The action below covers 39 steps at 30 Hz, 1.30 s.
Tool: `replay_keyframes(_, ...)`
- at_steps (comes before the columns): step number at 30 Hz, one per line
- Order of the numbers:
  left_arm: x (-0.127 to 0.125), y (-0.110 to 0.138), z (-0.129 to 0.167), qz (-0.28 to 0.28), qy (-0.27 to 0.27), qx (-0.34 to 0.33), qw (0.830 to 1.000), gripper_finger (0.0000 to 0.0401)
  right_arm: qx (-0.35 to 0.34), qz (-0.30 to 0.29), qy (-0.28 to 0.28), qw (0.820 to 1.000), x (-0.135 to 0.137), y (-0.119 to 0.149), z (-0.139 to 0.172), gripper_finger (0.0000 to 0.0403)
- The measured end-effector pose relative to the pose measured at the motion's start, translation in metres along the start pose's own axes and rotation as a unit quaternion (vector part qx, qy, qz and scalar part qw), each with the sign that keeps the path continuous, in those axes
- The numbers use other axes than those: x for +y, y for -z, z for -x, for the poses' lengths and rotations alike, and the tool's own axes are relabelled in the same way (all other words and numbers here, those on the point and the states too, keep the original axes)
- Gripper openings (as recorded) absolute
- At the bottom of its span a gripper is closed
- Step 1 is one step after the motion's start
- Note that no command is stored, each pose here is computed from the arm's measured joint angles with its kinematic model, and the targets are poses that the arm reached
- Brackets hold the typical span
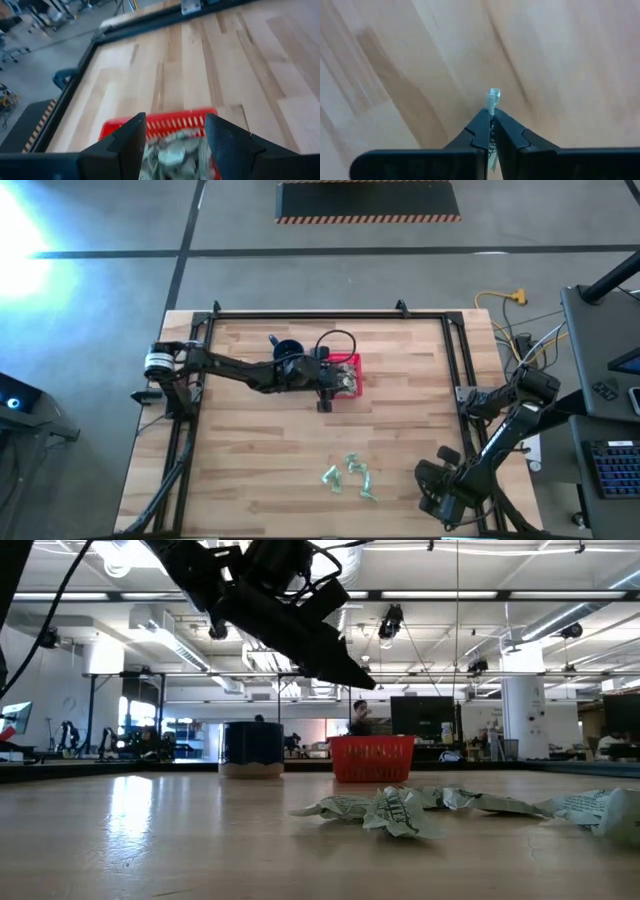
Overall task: Pick and place items into bin
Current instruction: Put the green stevia packet into the red bin
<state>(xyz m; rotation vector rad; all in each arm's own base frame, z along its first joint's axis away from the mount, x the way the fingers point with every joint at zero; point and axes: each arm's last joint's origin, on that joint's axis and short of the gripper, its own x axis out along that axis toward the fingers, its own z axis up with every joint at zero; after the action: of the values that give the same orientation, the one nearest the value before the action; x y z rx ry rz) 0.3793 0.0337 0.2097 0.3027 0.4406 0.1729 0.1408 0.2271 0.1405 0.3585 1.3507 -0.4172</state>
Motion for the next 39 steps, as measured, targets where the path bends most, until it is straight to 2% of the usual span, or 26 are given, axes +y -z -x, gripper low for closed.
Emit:
replay_keyframes(4,-0.002,-0.004,0.017,-0.007,0.02,0.043,0.999,0.0187,-0.085,0.035,0.002,0.996,0.0,-0.007,0.003,0.0013)
replay_keyframes(7,-0.004,-0.007,0.035,-0.003,0.037,0.077,0.996,0.0187,-0.163,0.066,0.018,0.984,-0.001,-0.017,0.004,0.0012)
replay_keyframes(12,-0.017,-0.009,0.065,-0.004,0.07,0.123,0.99,0.0187,-0.288,0.106,0.074,0.949,-0.005,-0.042,0.004,0.0012)
replay_keyframes(16,-0.034,-0.009,0.087,-0.009,0.102,0.141,0.985,0.0187,-0.346,0.121,0.131,0.921,-0.011,-0.067,0.003,0.0012)
replay_keyframes(19,-0.05,-0.006,0.099,-0.024,0.127,0.144,0.981,0.0187,-0.36,0.115,0.173,0.91,-0.018,-0.089,0.0,0.0012)
replay_keyframes(23,-0.07,0.0,0.11,-0.039,0.155,0.138,0.977,0.0187,-0.344,0.098,0.217,0.908,-0.032,-0.12,-0.004,0.0012)
replay_keyframes(28,-0.088,0.008,0.116,-0.029,0.175,0.148,0.973,0.0187,-0.322,0.085,0.26,0.907,-0.053,-0.157,-0.007,0.0012)
replay_keyframes(34,-0.104,0.024,0.121,-0.014,0.19,0.174,0.966,0.0187,-0.323,0.094,0.268,0.903,-0.071,-0.202,-0.003,0.0012)
replay_keyframes(39,-0.115,0.037,0.126,-0.002,0.201,0.179,0.963,0.0187,-0.331,0.118,0.211,0.912,-0.088,-0.24,0.004,0.0012)
